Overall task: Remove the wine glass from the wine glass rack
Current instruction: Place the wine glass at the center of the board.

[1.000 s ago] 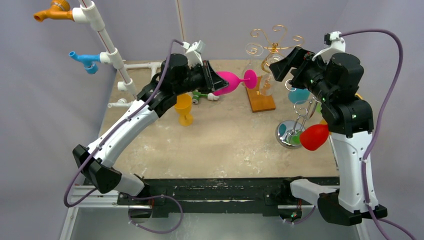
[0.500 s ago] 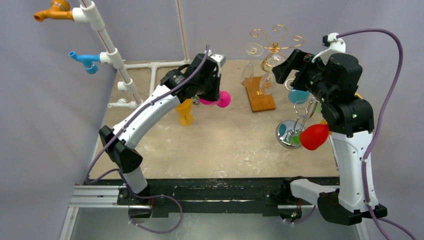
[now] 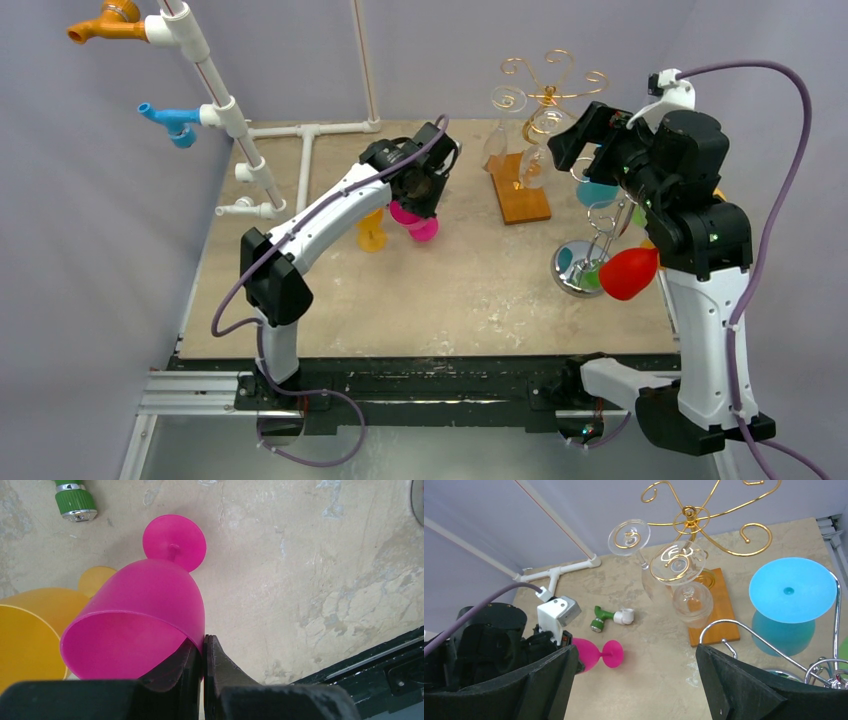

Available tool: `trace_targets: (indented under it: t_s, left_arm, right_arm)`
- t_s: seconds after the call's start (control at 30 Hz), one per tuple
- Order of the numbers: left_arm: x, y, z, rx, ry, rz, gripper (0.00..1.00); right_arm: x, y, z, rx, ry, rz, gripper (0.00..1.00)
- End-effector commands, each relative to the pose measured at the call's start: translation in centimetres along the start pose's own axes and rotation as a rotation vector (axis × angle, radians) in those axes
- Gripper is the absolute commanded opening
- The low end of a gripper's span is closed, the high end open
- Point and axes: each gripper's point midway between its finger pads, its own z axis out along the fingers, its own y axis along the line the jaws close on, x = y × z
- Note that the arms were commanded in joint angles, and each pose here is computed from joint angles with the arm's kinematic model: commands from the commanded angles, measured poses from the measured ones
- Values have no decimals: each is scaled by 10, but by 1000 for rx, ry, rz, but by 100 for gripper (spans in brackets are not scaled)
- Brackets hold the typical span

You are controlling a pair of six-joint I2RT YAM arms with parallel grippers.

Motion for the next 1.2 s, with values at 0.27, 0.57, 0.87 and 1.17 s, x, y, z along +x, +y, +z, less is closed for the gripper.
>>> trace_targets:
  t_s: [0.27,0.57,0.87,1.17]
  left_arm:
    - [3,6,17,-35,48,81,0]
    - [-2,6,24,-48,37,85,15]
    - [-11,13,31,-101,28,95,32]
    - [-30,-1,21,-30,-54,85,52]
  right_arm:
    - [-7,0,-5,-2,-34,-11,99]
    - [-7,0,-6,1,-30,-11,99]
    - [-10,-1,-7,4,-39,-21,99]
    - [-12,-10,-8,59,-43,-23,99]
